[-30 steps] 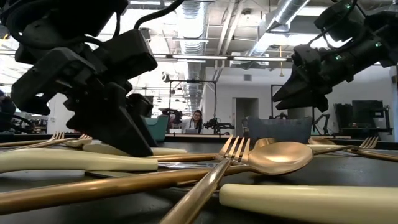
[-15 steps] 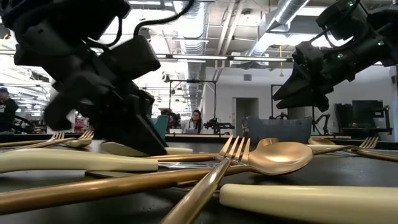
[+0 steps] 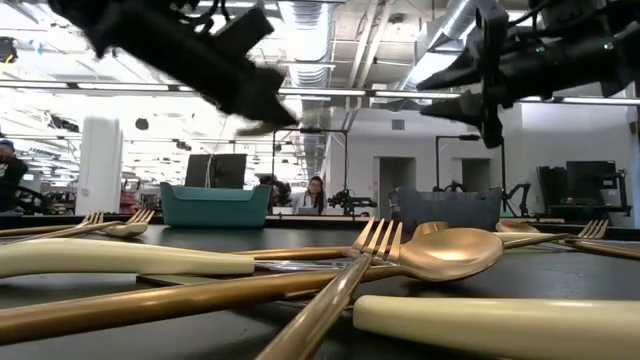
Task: Sort silverware by color (type)
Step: Put the yellow knife into the black bin
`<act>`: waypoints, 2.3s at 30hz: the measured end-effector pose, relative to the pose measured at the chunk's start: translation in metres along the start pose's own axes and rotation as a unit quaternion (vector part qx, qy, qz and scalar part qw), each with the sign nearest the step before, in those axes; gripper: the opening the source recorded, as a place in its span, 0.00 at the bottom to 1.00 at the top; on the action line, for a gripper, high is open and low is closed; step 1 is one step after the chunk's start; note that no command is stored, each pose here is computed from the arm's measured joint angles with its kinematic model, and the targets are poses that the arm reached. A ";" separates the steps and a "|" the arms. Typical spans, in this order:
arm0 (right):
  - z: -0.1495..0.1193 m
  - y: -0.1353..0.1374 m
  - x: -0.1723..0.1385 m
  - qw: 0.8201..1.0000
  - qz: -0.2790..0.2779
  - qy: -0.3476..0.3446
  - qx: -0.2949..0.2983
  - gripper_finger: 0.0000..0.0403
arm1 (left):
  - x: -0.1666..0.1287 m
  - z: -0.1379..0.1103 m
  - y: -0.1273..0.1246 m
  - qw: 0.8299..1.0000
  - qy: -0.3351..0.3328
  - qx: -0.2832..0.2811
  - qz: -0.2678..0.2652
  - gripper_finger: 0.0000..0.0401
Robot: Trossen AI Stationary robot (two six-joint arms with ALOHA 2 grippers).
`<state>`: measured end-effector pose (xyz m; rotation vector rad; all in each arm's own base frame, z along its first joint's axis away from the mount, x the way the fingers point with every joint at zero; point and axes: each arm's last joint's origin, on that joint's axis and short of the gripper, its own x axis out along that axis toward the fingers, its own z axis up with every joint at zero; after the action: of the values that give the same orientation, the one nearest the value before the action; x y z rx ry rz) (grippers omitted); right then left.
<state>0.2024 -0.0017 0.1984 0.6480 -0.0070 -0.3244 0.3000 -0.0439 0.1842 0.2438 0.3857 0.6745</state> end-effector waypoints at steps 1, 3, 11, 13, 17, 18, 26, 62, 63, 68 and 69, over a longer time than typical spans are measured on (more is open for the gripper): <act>0.002 0.001 0.000 1.000 0.003 -0.010 0.003 0.48 | 0.003 0.005 0.006 1.000 -0.010 -0.013 0.005 0.12; 0.004 0.003 0.001 0.999 0.011 -0.028 0.009 0.51 | 0.011 0.011 0.013 0.999 -0.030 -0.022 -0.010 0.12; 0.013 0.014 0.010 0.996 0.038 -0.075 -0.027 0.54 | 0.033 0.022 0.029 0.993 -0.094 -0.005 -0.070 0.12; 0.018 0.018 0.013 0.995 0.041 -0.084 -0.044 0.54 | 0.036 0.025 0.032 0.993 -0.100 0.004 -0.065 0.12; 0.025 0.021 0.023 0.993 0.028 -0.094 -0.068 0.54 | 0.039 0.031 0.034 0.992 -0.106 0.029 -0.066 0.12; 0.028 0.021 0.026 0.992 0.024 -0.098 -0.069 0.54 | 0.039 0.034 0.033 0.990 -0.113 0.036 -0.075 0.12; 0.033 0.017 0.045 0.993 -0.002 -0.092 -0.068 0.47 | 0.037 0.035 0.030 0.988 -0.112 0.068 -0.085 0.12; 0.090 -0.033 -0.036 0.919 -0.325 -0.086 -0.206 0.02 | 0.033 -0.026 0.029 0.993 0.086 -0.032 -0.078 0.40; 0.091 -0.037 -0.037 0.910 -0.349 -0.085 -0.207 0.02 | 0.033 -0.026 0.029 0.993 0.085 -0.034 -0.075 0.40; 0.094 -0.056 -0.040 0.873 -0.436 -0.076 -0.205 0.02 | 0.033 -0.026 0.029 0.993 0.083 -0.044 -0.072 0.40; 0.094 -0.059 -0.040 0.871 -0.441 -0.071 -0.205 0.02 | 0.033 -0.026 0.029 0.993 0.083 -0.044 -0.072 0.40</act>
<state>0.1373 -0.0892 0.2420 0.1593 0.2193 -1.2274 0.2965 0.0023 0.1619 0.0754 0.5270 0.5704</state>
